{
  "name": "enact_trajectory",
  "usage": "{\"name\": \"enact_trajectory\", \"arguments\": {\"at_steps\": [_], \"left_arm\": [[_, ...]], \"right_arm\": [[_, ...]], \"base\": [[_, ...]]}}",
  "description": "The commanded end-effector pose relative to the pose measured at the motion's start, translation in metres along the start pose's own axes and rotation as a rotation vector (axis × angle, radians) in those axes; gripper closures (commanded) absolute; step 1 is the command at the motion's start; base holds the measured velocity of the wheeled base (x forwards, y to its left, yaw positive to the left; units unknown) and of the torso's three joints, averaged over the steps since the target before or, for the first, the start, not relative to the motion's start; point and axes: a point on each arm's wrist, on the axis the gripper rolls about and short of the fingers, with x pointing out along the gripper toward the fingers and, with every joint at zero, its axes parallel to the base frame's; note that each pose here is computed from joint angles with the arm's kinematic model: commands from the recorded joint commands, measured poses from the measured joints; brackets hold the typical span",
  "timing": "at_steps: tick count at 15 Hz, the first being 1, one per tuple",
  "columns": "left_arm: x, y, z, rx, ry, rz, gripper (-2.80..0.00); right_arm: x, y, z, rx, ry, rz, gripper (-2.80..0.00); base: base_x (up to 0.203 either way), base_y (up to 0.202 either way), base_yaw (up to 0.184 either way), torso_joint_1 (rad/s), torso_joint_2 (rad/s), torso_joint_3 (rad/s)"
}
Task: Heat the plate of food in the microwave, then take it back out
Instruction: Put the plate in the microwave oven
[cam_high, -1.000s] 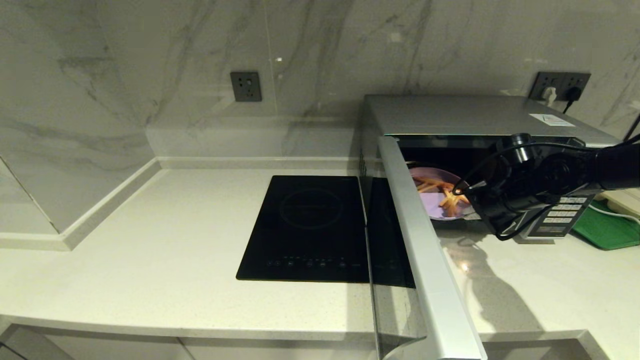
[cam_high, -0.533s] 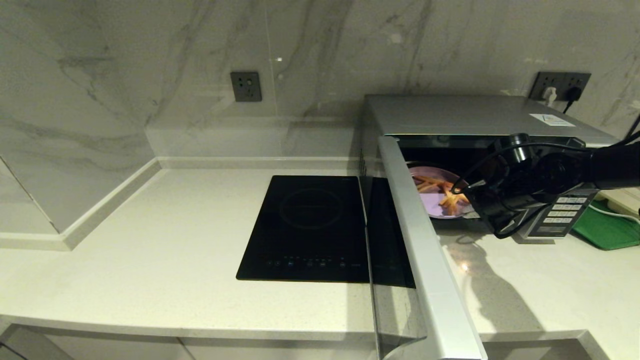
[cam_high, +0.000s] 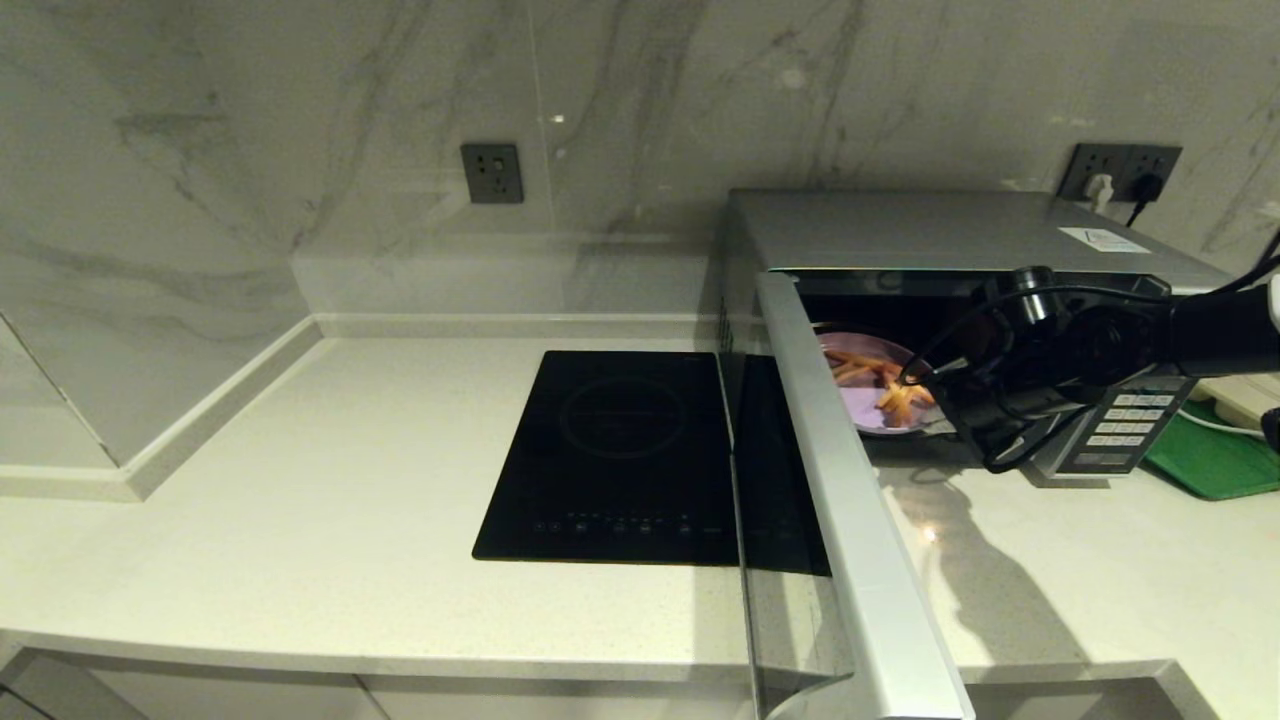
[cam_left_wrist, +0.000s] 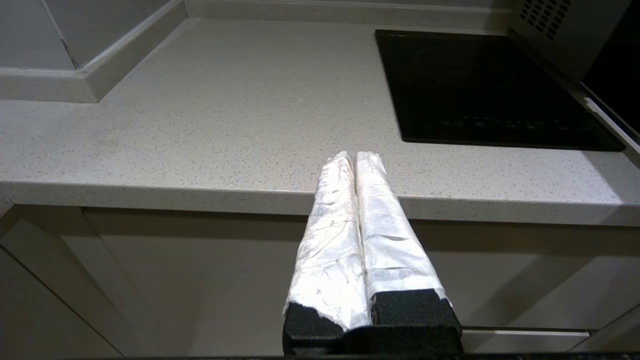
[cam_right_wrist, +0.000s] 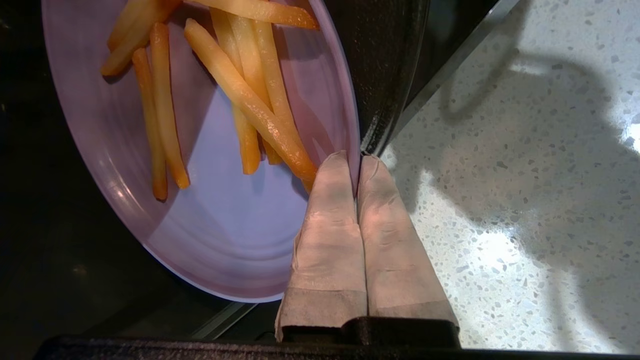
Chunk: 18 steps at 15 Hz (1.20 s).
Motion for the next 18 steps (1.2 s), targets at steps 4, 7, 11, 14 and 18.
{"name": "enact_trajectory", "arguments": {"at_steps": [4, 7, 11, 14, 18], "left_arm": [[0.0, 0.0, 0.0, 0.0, 0.0, 0.001, 0.0], [0.0, 0.0, 0.0, 0.0, 0.0, 0.001, 0.0], [0.0, 0.0, 0.0, 0.0, 0.0, 0.001, 0.0], [0.0, 0.0, 0.0, 0.0, 0.0, 0.001, 0.0], [0.0, 0.0, 0.0, 0.0, 0.0, 0.001, 0.0]], "right_arm": [[0.0023, 0.0011, 0.0023, 0.008, -0.005, 0.003, 0.0], [0.0008, 0.0019, 0.0055, 0.013, -0.012, 0.009, 0.0], [0.0014, 0.0009, 0.0094, 0.02, -0.019, 0.008, 0.0], [0.0035, 0.0, 0.0084, 0.019, -0.015, 0.003, 0.0], [0.0085, -0.0023, 0.0072, 0.016, -0.029, -0.019, 0.0]], "base": [[0.0, 0.0, 0.0, 0.0, 0.0, 0.0], [0.0, 0.0, 0.0, 0.0, 0.0, 0.0], [0.0, 0.0, 0.0, 0.0, 0.0, 0.0], [0.0, 0.0, 0.0, 0.0, 0.0, 0.0], [0.0, 0.0, 0.0, 0.0, 0.0, 0.0]]}}
